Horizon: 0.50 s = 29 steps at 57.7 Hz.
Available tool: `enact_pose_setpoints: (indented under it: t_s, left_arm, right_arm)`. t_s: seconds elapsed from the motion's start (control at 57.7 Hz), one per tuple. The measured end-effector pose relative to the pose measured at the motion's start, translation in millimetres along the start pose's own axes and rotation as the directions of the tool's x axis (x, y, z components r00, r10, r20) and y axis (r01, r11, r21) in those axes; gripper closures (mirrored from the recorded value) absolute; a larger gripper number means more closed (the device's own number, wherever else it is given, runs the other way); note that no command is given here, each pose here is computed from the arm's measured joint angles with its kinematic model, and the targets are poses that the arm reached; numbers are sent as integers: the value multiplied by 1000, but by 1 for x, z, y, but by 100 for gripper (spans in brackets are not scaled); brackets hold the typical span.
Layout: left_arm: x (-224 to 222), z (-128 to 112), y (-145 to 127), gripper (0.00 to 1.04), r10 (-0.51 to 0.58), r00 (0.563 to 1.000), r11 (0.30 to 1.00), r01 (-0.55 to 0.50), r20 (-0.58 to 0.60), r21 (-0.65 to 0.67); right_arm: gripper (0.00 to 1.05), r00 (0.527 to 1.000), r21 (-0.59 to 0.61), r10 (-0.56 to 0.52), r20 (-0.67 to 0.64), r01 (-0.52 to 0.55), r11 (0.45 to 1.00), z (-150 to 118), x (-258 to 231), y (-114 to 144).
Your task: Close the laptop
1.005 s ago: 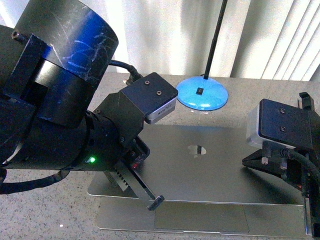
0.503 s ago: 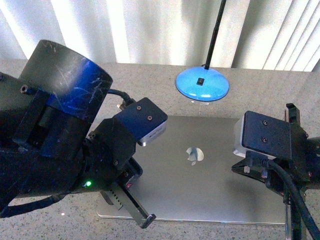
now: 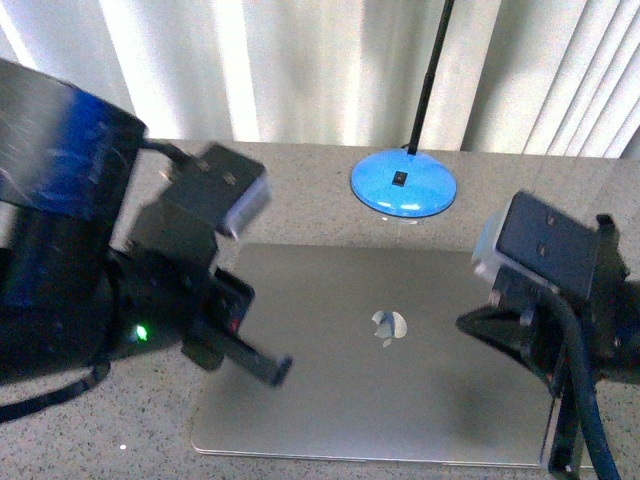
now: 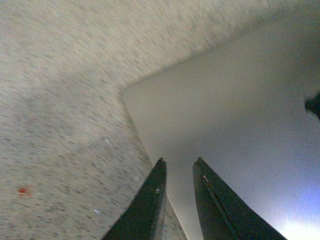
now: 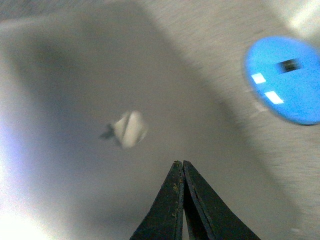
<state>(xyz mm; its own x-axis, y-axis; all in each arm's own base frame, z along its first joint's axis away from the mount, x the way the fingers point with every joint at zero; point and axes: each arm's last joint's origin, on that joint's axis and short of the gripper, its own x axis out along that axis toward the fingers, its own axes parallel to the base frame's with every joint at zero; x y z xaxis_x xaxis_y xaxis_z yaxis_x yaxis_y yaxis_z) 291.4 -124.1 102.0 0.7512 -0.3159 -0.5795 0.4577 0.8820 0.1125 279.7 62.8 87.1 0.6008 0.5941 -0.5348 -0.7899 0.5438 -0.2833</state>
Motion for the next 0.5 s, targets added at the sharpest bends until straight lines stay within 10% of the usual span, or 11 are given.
enact_pose_setpoints:
  t_s: [0.139, 0.381, 0.503]
  left_arm:
    - [-5, 7, 5, 64, 20, 999, 997, -17, 38, -70]
    - [-4, 5, 4, 31, 18, 999, 996, -15, 29, -93]
    - [-3, -9, 4, 45, 204, 969, 972, -184, 141, -144]
  right_arm:
    - [90, 969, 245, -239, 63, 217, 945, 28, -20, -24]
    - [55, 957, 525, -278, 80, 197, 828, 34, -26, -31]
    - [57, 860, 537, -506, 66, 396, 744, 29, -25, -26]
